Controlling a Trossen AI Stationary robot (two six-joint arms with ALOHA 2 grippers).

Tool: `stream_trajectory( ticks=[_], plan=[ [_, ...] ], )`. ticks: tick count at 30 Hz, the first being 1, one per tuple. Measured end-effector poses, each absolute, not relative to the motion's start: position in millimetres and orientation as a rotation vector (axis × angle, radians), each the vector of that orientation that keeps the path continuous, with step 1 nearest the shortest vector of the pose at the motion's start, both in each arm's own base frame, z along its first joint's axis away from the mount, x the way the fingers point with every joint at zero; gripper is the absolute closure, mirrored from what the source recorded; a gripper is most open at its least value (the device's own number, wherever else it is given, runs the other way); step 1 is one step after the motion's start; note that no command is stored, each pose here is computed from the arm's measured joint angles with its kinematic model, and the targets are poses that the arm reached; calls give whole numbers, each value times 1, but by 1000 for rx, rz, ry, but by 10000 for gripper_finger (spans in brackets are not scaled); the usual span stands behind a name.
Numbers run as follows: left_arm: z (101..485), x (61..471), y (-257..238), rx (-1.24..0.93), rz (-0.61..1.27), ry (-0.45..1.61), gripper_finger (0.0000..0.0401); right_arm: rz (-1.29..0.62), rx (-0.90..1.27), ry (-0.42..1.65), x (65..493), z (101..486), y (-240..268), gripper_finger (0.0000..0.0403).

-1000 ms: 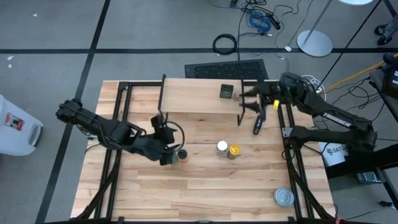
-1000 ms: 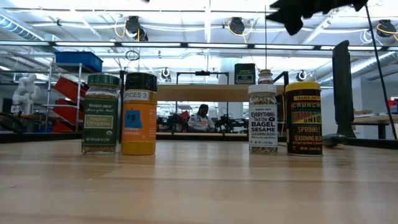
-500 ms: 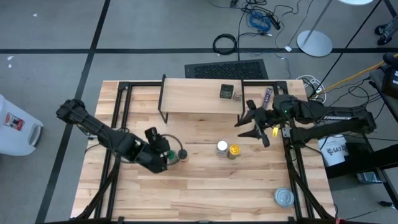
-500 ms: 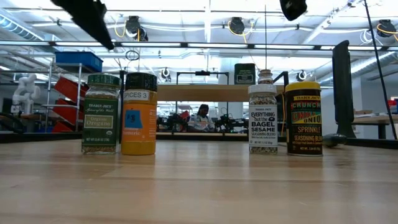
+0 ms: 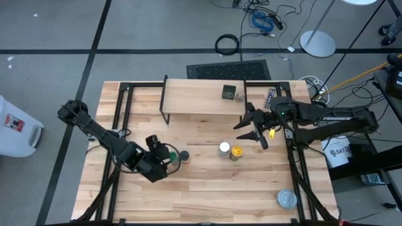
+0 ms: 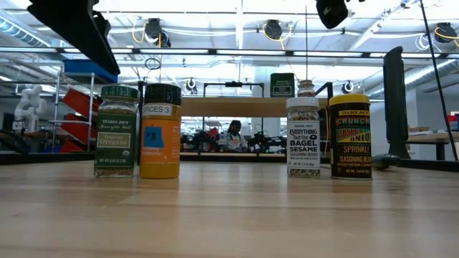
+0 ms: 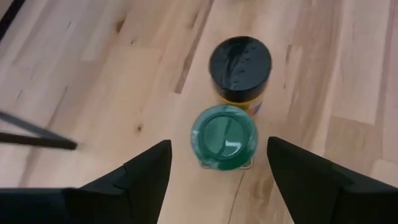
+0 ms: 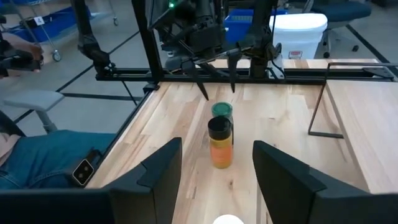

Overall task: Shelf spices
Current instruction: Put the green seasoning bottle on the shelf

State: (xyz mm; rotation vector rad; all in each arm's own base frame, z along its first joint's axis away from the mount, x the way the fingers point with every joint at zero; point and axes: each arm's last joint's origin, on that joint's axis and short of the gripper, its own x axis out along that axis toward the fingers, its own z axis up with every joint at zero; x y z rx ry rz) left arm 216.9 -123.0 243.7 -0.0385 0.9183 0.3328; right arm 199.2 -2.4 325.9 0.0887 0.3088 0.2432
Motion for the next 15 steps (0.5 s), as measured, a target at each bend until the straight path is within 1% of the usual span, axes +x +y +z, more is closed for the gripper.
stream_trajectory(
  ticks=[4, 15],
  plan=[
    [236, 220, -125, -35, 290, 878, 127, 243, 90, 321, 204, 323, -3, 218],
    [229, 220, -124, -15, 303, 882, 127, 246, 91, 319, 210, 321, -3, 218]
  ],
)
